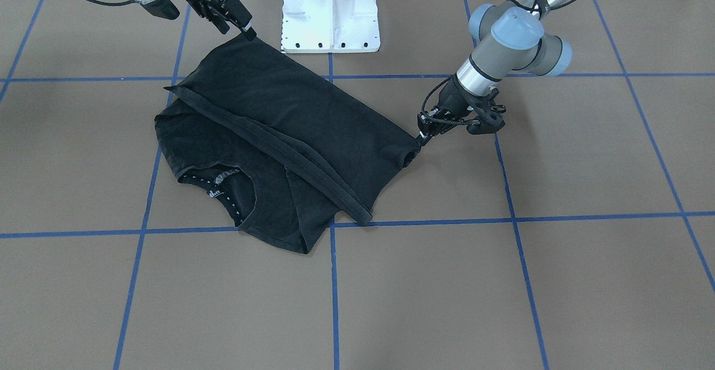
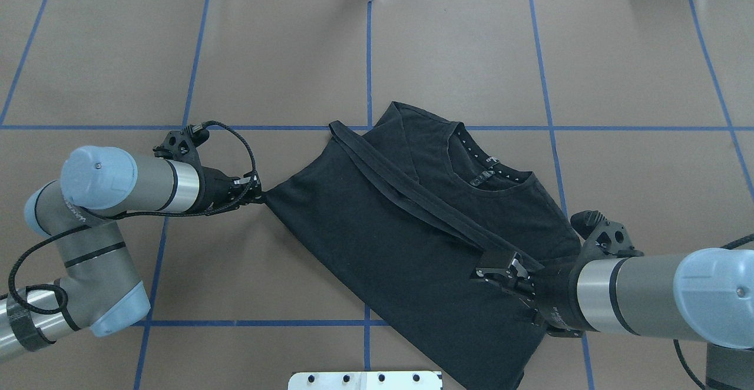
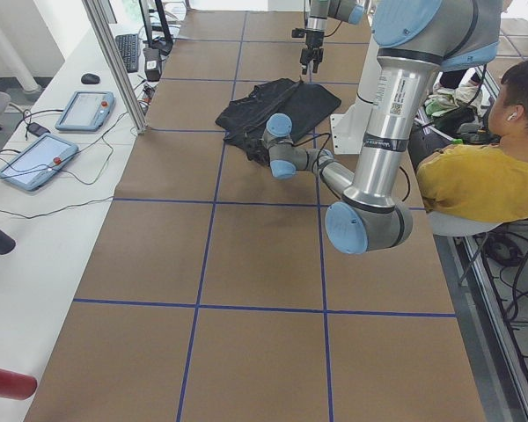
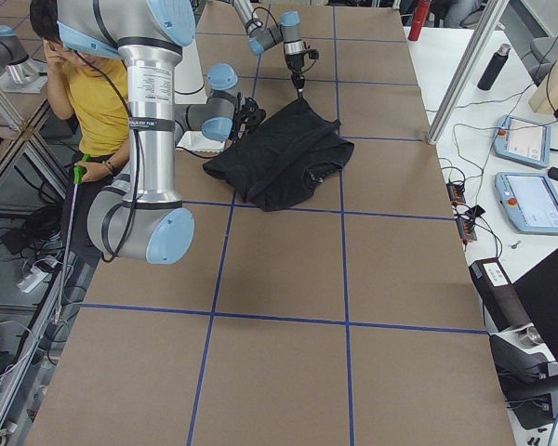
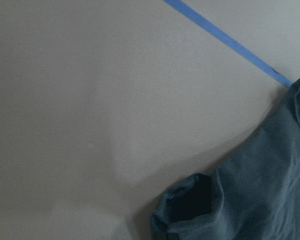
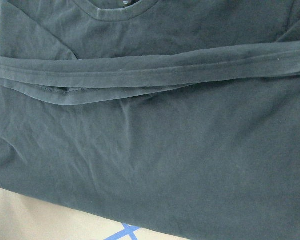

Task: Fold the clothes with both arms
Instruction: 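Grasp the shirt's other corner with the left gripper and pull it outward, then release the shirt with both grippers and swing the right arm over the shirt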

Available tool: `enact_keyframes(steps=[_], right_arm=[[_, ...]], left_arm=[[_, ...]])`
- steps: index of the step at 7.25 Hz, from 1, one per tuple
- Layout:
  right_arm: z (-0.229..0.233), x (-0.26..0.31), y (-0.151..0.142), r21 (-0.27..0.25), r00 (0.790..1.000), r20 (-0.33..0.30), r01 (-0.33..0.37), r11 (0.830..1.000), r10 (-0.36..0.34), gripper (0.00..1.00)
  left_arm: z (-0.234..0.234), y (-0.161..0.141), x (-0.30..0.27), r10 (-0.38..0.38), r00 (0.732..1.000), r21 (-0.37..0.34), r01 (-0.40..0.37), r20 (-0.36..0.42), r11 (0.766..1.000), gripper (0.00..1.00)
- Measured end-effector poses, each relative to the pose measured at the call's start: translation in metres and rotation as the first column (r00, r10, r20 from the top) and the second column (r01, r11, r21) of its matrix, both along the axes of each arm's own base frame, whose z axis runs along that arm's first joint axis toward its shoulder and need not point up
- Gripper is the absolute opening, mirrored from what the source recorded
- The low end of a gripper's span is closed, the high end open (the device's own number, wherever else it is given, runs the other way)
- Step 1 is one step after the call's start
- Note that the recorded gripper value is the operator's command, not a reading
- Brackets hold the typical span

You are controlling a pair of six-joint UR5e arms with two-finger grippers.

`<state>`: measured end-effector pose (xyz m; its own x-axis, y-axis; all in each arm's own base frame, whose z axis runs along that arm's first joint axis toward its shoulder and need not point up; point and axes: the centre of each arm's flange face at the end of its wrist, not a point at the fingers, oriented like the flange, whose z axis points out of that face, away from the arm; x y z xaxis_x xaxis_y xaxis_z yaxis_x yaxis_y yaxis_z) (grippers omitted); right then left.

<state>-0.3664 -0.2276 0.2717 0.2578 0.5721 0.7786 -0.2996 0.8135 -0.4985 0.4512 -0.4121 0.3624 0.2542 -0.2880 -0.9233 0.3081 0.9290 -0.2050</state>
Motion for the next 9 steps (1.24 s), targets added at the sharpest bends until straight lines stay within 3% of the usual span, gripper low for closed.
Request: enact_keyframes(steps=[3, 7, 8, 9], right_arm=[[-0.003, 0.002, -0.001, 0.002, 1.000, 0.006, 0.000, 1.000, 0.000, 1.00], [-0.001, 0.008, -0.011, 0.003, 1.000, 0.003, -0.028, 1.000, 0.028, 1.00], [-0.001, 0.010, -0.014, 0.003, 0.999, 0.002, -0.039, 0.999, 0.039, 1.00], [-0.001, 0.011, -0.016, 0.003, 0.999, 0.001, -0.045, 0.999, 0.045, 1.00]], left_arm=[[0.021, -0.081, -0.048, -0.083, 0.992, 0.159, 0.067, 0.095, 0.985, 0.00], [-0.026, -0.287, -0.022, -0.239, 0.957, 0.267, 0.191, 0.163, 0.945, 0.00], [-0.039, -0.329, -0.006, -0.290, 0.941, 0.293, 0.231, 0.177, 0.928, 0.00], [-0.046, -0.350, 0.005, -0.316, 0.932, 0.312, 0.251, 0.177, 0.916, 0.00]])
